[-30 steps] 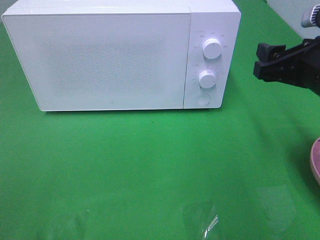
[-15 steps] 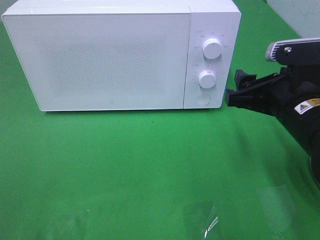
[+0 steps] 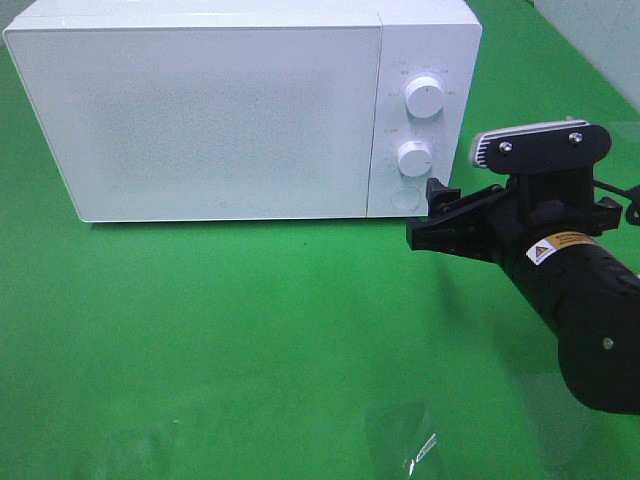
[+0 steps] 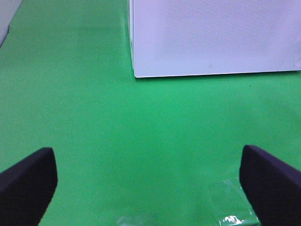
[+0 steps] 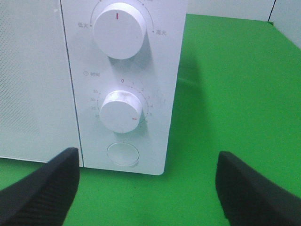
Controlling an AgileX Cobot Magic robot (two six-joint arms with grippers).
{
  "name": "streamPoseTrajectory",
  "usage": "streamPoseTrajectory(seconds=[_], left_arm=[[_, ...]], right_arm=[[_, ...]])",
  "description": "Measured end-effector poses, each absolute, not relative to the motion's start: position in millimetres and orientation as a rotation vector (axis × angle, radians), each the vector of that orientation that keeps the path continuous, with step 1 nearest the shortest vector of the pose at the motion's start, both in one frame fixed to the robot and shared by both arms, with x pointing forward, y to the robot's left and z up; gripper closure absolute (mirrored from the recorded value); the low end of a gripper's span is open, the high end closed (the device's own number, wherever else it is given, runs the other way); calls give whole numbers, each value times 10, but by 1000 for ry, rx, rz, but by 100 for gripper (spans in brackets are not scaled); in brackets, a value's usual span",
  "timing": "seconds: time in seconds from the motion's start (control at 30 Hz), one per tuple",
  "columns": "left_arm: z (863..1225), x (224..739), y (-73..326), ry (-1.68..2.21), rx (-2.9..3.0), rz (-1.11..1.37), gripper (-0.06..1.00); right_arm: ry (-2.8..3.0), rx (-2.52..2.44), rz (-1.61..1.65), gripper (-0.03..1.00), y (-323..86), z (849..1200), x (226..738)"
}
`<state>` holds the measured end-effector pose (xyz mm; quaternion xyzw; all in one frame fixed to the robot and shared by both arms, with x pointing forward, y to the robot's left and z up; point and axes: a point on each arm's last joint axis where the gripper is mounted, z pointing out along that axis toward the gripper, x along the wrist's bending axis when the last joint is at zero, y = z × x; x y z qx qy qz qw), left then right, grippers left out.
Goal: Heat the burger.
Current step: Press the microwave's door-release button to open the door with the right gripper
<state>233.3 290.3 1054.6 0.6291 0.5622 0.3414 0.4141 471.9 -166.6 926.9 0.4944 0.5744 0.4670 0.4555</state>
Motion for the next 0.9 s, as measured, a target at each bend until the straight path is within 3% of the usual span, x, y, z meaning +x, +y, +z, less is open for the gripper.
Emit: streamPoseTrajectory(seconds=[0.67, 0.9], left_arm=[[10546, 2333, 2903, 1413, 1581, 858, -3], [10546, 2333, 2903, 1413, 1581, 858, -3]], right_arm=[[1444, 1306, 1210, 21, -1432, 9063, 4934], [1281, 1563, 1399, 31, -1432, 9057, 4934]])
